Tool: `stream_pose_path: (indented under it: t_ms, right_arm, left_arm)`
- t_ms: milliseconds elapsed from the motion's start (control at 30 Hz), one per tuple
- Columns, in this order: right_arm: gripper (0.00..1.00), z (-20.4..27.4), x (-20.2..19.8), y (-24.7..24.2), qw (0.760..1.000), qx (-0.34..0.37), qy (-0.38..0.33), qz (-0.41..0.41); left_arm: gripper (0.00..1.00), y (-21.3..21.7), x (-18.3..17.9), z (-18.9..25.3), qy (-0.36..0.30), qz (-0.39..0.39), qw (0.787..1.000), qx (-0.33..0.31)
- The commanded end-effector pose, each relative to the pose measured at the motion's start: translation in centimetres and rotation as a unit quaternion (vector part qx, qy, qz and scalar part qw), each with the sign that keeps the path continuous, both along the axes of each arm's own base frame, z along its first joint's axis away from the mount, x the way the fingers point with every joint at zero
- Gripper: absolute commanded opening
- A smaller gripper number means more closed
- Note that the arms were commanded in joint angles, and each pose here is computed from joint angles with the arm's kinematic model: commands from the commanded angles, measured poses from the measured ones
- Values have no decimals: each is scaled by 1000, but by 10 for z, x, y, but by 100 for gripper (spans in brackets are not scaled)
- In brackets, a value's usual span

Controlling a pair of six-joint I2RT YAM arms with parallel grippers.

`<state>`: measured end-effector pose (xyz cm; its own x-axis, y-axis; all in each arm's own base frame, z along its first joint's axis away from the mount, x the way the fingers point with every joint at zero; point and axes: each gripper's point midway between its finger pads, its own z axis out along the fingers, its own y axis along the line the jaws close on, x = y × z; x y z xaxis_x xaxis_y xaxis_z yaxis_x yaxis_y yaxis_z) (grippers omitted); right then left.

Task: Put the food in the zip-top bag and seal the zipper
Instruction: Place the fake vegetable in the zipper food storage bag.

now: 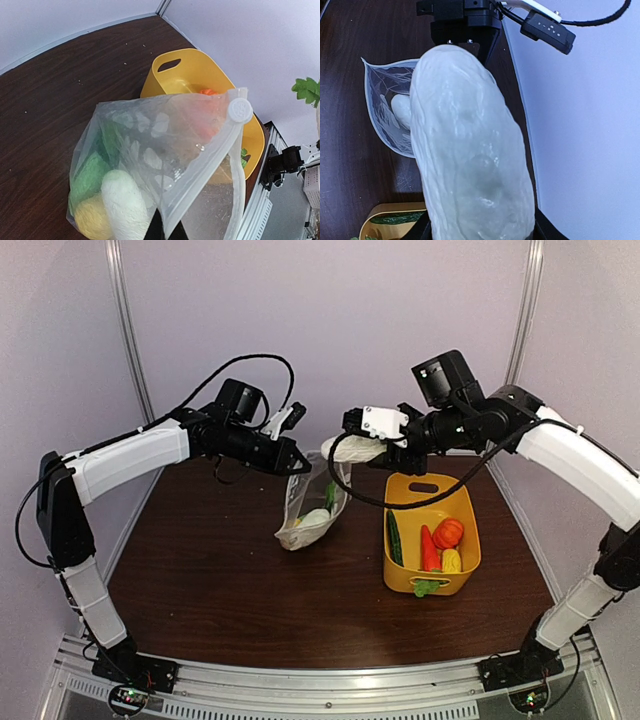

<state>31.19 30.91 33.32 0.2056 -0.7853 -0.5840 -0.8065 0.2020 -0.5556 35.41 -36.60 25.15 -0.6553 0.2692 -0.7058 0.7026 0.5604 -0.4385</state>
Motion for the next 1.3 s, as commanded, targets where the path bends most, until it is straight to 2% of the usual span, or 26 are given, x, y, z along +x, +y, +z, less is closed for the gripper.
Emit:
stream_pose_path:
  t_ms: [0, 200, 400, 533, 767, 900, 1000, 1133, 1267]
  right_arm:
    - [49, -6, 5, 10, 993, -93, -68, -1]
    - [49, 7, 6, 35, 984, -130, -119, 23]
    - [50, -1, 6, 38, 962, -212, -161, 52]
    - [50, -1, 5, 37, 935, -284, -204, 64]
    - [51, -7, -7, 40, 872, -398, -276, 75]
    - [54, -7, -14, 45, 843, -435, -310, 65]
    - [55, -12, -12, 43, 809, -483, -333, 39]
    - [56, -20, -7, 46, 788, -508, -346, 23]
    - [56, -24, -1, 54, 781, -517, -350, 11]
  left_arm:
    - [0, -5, 2, 7, -14, -18, 1000, -20]
    - [0, -5, 1, 8, -16, -21, 999, -21]
    - [0, -5, 4, 2, -12, -13, 1000, -15]
    - [0, -7, 3, 0, -4, -18, 1000, -20]
    - [0, -6, 4, 0, -1, -10, 1000, -18]
    - [0, -6, 4, 0, 1, -11, 1000, -19]
    - [0, -8, 0, 4, 6, -18, 999, -29]
    - [0, -8, -2, 10, 4, -21, 999, -37]
    - [0, -9, -5, 16, 6, -25, 999, -44]
